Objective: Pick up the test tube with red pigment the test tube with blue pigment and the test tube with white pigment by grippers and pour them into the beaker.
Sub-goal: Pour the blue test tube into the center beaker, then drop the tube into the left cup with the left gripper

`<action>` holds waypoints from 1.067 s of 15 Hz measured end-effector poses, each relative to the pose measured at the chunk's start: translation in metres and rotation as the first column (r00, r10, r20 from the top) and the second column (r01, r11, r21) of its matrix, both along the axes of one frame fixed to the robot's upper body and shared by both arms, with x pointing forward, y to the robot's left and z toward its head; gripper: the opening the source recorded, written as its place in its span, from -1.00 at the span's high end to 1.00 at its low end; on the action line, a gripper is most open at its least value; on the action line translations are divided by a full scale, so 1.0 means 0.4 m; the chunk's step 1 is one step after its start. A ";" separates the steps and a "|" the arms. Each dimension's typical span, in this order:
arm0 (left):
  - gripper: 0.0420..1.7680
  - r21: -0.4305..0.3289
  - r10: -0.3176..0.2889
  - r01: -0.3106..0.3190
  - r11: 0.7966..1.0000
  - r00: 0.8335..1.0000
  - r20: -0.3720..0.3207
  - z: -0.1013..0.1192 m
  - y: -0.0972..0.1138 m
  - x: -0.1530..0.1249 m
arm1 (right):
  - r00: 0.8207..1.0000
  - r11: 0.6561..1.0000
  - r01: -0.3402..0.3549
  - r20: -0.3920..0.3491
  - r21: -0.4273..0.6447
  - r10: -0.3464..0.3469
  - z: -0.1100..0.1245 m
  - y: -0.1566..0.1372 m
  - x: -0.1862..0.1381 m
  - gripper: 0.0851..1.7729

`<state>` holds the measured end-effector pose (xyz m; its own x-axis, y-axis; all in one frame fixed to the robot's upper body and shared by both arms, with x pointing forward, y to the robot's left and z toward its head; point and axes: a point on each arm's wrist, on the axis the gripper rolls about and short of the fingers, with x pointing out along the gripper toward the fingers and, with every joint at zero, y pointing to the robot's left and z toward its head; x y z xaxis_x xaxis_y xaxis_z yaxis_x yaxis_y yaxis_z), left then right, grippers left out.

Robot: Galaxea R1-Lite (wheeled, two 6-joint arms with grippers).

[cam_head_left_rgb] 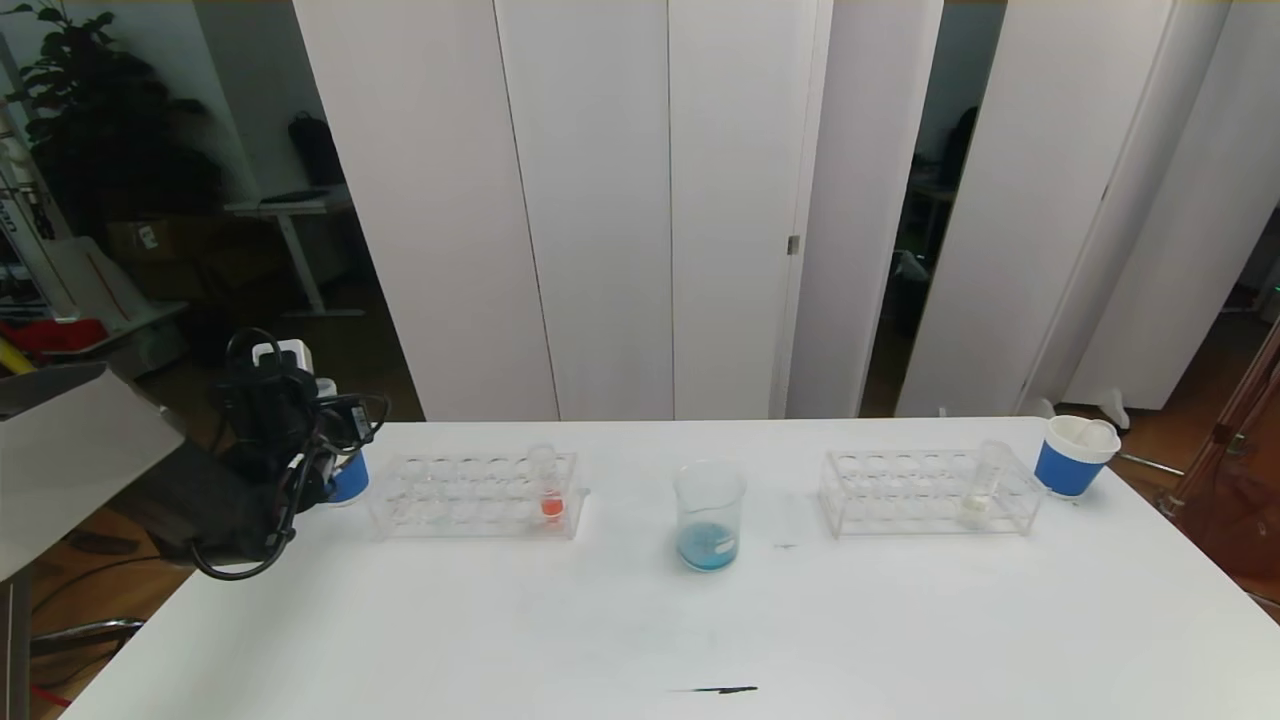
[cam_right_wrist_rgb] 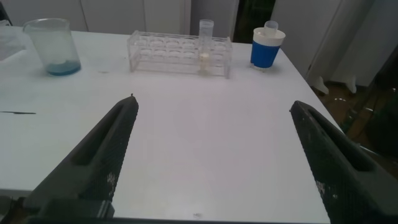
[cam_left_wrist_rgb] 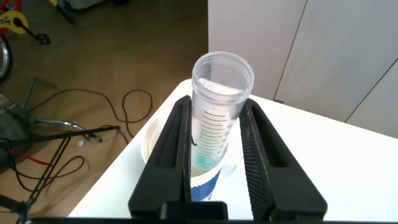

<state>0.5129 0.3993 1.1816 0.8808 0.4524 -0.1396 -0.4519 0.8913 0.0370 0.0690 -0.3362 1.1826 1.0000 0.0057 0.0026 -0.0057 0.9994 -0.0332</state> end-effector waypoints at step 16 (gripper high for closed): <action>-0.98 -0.014 0.003 -0.003 1.000 0.999 -0.033 -0.040 0.037 0.001 | 1.000 1.000 0.000 0.000 0.000 0.000 0.000 0.000 0.000 -0.97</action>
<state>0.5133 0.4142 1.1654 0.8742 0.4529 -0.1753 -0.4534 0.8904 0.0397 0.0690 -0.3362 1.1826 1.0000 0.0057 0.0026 -0.0057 0.9994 -0.0332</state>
